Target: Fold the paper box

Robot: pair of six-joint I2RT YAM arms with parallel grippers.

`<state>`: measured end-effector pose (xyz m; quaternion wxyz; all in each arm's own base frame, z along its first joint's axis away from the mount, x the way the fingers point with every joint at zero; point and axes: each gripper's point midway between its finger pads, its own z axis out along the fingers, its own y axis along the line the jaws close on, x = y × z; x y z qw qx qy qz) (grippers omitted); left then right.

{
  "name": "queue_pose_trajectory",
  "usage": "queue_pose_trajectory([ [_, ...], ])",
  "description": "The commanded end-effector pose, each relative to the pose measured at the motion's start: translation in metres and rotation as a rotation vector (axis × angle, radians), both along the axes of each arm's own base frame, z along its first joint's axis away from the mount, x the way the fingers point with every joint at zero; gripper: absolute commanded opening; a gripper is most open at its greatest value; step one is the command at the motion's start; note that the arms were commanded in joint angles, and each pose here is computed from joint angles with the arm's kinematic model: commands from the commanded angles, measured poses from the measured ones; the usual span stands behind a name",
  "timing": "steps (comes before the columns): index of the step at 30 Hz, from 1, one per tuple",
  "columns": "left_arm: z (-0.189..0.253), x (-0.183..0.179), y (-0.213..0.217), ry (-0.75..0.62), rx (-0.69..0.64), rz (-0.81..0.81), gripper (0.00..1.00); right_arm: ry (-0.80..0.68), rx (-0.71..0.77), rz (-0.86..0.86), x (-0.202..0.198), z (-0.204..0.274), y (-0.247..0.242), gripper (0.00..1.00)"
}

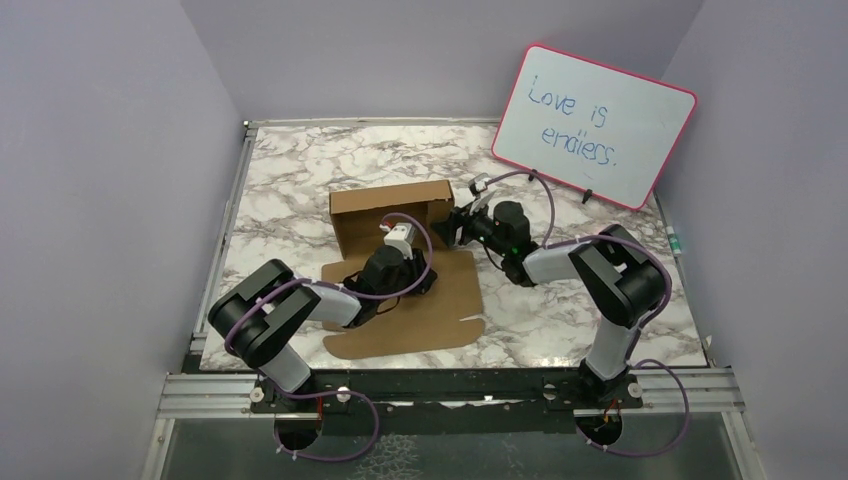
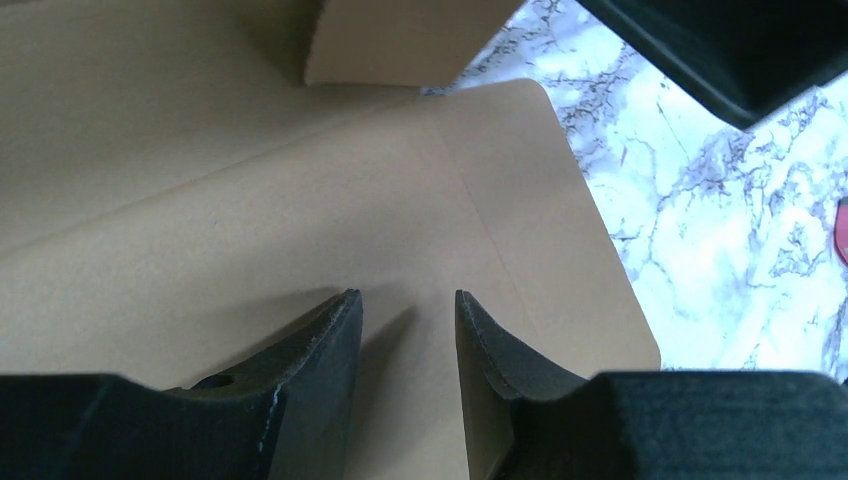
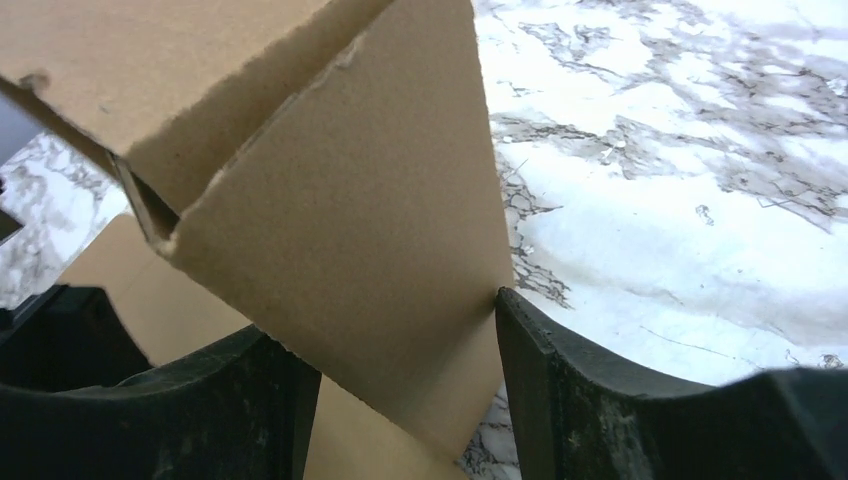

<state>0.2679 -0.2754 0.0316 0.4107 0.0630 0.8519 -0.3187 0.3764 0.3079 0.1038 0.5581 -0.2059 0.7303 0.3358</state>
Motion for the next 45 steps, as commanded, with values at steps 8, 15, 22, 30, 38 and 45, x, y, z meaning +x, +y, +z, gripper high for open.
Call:
queue_pose_trajectory([
  [8, -0.013, -0.040, -0.006, 0.101, 0.005, -0.097, 0.41, -0.090, -0.054, -0.131, 0.014, 0.006, -0.007, 0.38],
  [15, 0.030, -0.048, -0.016, 0.058, -0.102, -0.149, 0.45, -0.096, -0.079, -0.137, 0.008, 0.004, -0.015, 0.28],
  [22, 0.101, -0.064, -0.027, -0.045, -0.180, -0.271, 0.53, -0.094, -0.105, -0.095, 0.002, 0.000, -0.012, 0.24],
  [30, 0.186, -0.054, -0.011, -0.171, -0.081, -0.254, 0.68, -0.100, -0.125, -0.072, -0.002, -0.002, -0.012, 0.24],
  [38, 0.240, -0.011, 0.029, -0.226, 0.056, -0.137, 0.80, -0.109, -0.145, -0.050, -0.008, -0.002, -0.013, 0.24],
  [45, 0.241, 0.049, 0.049, -0.188, 0.104, -0.093, 0.87, -0.125, -0.163, -0.008, -0.013, -0.002, -0.009, 0.25],
])
